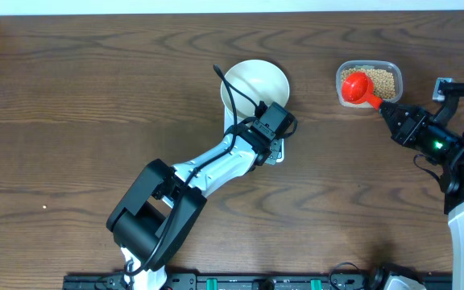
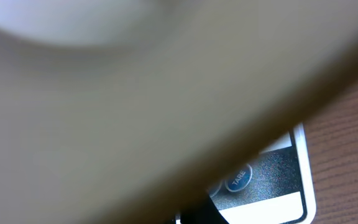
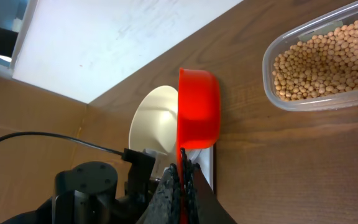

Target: Scoop item into bowl and weigh 50g on scale

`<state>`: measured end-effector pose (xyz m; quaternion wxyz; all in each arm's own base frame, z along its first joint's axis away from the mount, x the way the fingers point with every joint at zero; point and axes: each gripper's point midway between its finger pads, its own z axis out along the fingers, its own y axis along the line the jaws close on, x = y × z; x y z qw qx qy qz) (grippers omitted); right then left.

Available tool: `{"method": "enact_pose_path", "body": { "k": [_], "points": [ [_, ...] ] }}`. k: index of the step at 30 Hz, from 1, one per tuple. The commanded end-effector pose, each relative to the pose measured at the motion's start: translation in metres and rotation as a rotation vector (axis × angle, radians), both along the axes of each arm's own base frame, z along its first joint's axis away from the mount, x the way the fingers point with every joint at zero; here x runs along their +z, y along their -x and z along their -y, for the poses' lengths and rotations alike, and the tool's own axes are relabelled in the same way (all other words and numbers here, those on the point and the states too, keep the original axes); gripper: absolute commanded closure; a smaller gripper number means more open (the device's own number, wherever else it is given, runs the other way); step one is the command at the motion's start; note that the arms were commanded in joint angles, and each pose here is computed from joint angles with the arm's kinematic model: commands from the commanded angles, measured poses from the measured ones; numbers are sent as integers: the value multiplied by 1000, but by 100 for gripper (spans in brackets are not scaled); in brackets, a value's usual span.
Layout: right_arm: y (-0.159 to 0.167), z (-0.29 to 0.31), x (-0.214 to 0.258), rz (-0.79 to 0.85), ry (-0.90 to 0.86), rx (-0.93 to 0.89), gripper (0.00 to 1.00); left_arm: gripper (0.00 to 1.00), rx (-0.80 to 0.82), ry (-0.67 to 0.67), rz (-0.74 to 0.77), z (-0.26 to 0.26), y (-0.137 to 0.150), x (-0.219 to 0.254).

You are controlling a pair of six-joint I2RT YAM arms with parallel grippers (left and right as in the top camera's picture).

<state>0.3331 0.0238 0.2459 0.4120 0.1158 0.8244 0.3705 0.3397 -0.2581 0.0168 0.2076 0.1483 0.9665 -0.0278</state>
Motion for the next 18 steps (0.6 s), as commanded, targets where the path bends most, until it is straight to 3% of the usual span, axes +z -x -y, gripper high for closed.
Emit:
{"method": "enact_pose_path", "body": {
  "k": [1, 11, 18],
  "points": [
    [0, 3, 8, 26, 17, -4, 99, 93, 5, -60, -65, -14, 15, -27],
    [0, 3, 8, 27, 15, -1, 99, 93, 19, -96, -102, -26, 27, -41],
    [0, 2, 7, 24, 14, -1, 99, 93, 76, -111, -66, -35, 19, -41]
  ]
}}
